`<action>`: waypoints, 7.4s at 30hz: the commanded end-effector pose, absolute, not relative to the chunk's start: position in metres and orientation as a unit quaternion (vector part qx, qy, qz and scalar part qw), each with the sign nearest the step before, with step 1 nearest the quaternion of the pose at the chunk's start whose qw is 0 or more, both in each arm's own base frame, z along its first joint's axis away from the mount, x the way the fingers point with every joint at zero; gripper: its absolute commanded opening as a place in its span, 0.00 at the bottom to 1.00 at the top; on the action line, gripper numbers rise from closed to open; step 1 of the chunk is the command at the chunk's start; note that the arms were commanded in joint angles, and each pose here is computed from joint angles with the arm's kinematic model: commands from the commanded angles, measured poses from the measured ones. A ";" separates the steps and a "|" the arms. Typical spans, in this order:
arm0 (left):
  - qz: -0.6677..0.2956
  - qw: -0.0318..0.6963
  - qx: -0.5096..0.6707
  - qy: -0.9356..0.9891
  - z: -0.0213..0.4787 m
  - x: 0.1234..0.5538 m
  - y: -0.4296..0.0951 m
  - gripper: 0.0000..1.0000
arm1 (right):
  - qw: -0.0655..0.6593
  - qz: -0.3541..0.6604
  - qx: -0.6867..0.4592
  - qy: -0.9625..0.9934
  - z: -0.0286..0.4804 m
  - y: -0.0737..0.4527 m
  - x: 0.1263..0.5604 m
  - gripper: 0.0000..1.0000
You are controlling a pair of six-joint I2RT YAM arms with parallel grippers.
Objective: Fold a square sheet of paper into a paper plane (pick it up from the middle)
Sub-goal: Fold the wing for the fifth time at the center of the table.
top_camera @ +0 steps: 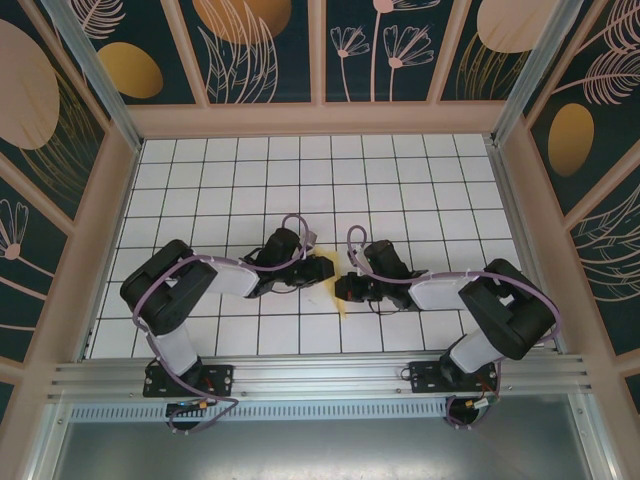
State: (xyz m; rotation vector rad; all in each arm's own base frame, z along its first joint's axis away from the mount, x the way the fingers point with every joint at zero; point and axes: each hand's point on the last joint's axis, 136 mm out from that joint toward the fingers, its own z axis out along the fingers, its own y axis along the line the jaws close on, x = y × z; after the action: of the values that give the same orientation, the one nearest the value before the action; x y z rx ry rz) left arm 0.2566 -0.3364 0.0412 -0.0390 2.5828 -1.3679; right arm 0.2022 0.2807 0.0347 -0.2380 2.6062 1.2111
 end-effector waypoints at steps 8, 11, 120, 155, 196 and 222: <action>-0.446 0.123 -0.009 0.886 0.033 0.266 -0.337 0.33 | 0.132 0.384 -0.080 0.910 0.033 0.272 0.198 0.17; -0.441 0.124 -0.009 0.889 0.031 0.266 -0.336 0.33 | 0.138 0.375 -0.080 0.913 0.034 0.270 0.198 0.21; -0.406 0.122 0.012 0.906 0.011 0.266 -0.331 0.28 | 0.092 0.312 -0.029 0.945 0.013 0.234 0.162 0.10; -0.381 0.113 0.021 0.917 0.001 0.262 -0.325 0.27 | 0.071 0.352 -0.067 0.931 0.016 0.261 0.172 0.07; -0.390 0.182 0.016 0.903 0.050 0.283 -0.325 0.36 | 0.058 0.317 -0.083 0.943 -0.008 0.261 0.164 0.05; -0.429 0.110 0.007 0.897 0.017 0.258 -0.334 0.27 | 0.065 0.327 -0.086 0.939 -0.001 0.276 0.179 0.05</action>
State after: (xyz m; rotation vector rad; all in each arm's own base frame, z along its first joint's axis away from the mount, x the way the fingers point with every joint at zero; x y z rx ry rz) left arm 0.2577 -0.3376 0.0279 0.0530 2.6148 -1.2897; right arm 0.1772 0.2899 0.0167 -0.3055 2.7716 1.1094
